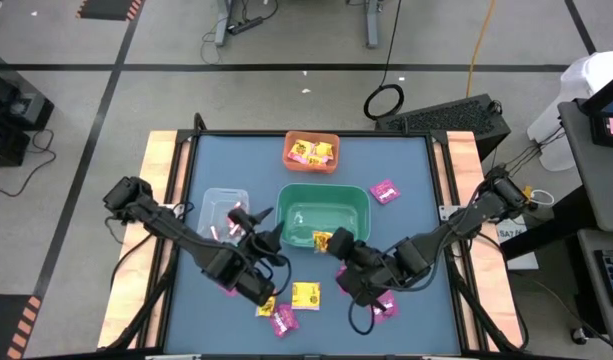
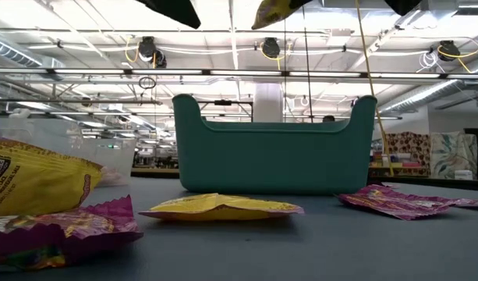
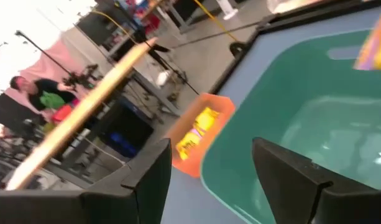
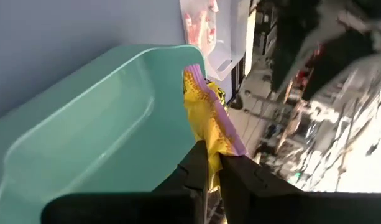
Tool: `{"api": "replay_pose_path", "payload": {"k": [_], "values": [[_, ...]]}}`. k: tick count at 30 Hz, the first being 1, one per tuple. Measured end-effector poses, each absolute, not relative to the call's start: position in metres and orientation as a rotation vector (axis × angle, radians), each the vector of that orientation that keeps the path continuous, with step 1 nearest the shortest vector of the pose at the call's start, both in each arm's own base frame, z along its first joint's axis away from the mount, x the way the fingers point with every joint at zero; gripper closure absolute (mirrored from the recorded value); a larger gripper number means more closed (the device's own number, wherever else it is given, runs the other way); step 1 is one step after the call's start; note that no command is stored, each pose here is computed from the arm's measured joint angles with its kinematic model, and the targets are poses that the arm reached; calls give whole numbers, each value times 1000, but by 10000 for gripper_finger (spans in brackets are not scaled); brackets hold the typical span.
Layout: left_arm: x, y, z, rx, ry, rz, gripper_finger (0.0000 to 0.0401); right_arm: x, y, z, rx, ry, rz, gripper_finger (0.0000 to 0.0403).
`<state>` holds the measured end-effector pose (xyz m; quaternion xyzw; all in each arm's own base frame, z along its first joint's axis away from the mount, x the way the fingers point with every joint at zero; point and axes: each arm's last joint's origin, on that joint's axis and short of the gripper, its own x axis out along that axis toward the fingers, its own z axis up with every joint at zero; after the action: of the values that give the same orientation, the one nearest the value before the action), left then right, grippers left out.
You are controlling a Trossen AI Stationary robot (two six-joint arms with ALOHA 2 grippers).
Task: Sort candy
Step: Put the yellow candy into the orange bin
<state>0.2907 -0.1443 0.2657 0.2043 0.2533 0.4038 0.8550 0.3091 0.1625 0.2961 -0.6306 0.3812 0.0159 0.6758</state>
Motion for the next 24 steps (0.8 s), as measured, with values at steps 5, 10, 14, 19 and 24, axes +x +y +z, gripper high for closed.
{"api": "replay_pose_path", "payload": {"k": [5, 10, 14, 19, 24], "values": [[288, -149, 265, 422, 545, 822, 173, 311, 160, 296, -1359, 859, 4, 381], [288, -150, 265, 434, 549, 818, 173, 311, 159, 296, -1350, 860, -1, 380], [288, -150, 265, 434, 549, 819, 173, 311, 159, 296, -1326, 857, -12, 381], [288, -149, 265, 438, 550, 819, 173, 311, 159, 296, -1250, 848, -45, 381], [283, -155, 265, 507, 566, 793, 173, 311, 158, 296, -1137, 835, -96, 381]]}}
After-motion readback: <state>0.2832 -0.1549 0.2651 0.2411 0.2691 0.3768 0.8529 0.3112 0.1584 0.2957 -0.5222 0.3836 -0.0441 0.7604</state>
